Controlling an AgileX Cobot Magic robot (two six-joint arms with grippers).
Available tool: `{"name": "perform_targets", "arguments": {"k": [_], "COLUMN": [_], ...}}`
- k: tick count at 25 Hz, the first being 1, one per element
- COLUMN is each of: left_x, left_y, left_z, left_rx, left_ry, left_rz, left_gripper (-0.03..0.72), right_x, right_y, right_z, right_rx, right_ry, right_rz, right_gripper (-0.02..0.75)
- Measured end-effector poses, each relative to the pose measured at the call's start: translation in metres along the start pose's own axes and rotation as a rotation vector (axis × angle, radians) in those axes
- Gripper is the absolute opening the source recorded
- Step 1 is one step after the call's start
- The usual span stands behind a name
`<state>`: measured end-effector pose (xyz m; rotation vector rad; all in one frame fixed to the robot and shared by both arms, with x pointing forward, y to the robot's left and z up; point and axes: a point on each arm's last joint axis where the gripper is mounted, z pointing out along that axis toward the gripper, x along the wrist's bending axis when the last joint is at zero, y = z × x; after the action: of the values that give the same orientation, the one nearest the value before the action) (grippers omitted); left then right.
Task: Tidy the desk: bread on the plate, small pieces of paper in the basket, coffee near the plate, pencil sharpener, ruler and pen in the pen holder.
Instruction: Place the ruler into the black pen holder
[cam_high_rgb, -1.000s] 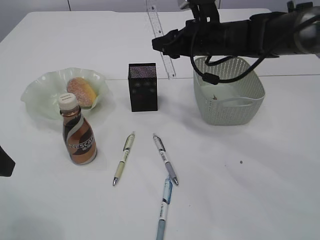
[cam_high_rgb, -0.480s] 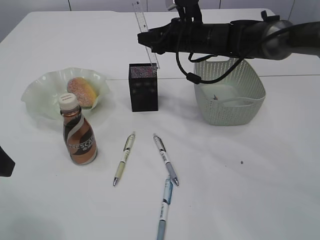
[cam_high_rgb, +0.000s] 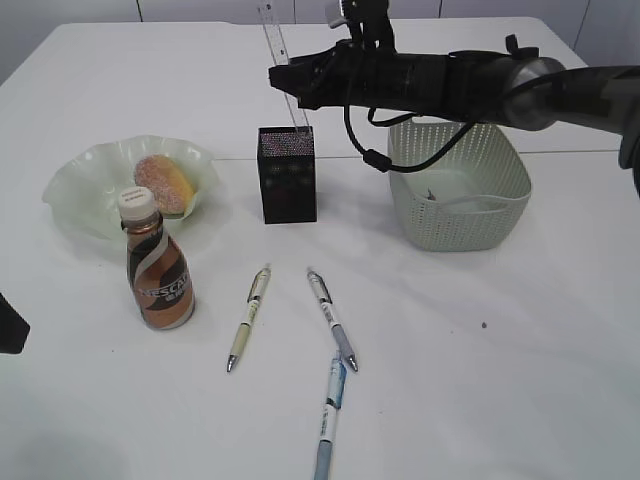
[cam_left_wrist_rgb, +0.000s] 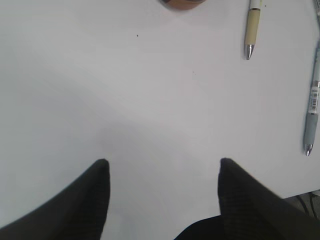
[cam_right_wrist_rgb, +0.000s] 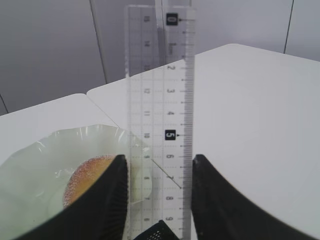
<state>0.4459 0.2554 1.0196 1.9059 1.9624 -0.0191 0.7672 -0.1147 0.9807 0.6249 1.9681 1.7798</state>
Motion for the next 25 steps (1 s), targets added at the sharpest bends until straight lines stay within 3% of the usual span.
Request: {"name": "perform_targets", "arguments": {"k": [25], "left_x": [0.001], "left_y": [0.0], "left_z": [0.0], "left_rx": [0.0], "left_ry": [0.008], "left_rz": [0.006], "left_gripper": [0.496], "right_x": [-0.005], "right_y": [-0.026], "right_z": [0.008], "right_rx": [0.022], "right_ry": [0.006], "right_rz": [0.02], "right_gripper": [0.28]}}
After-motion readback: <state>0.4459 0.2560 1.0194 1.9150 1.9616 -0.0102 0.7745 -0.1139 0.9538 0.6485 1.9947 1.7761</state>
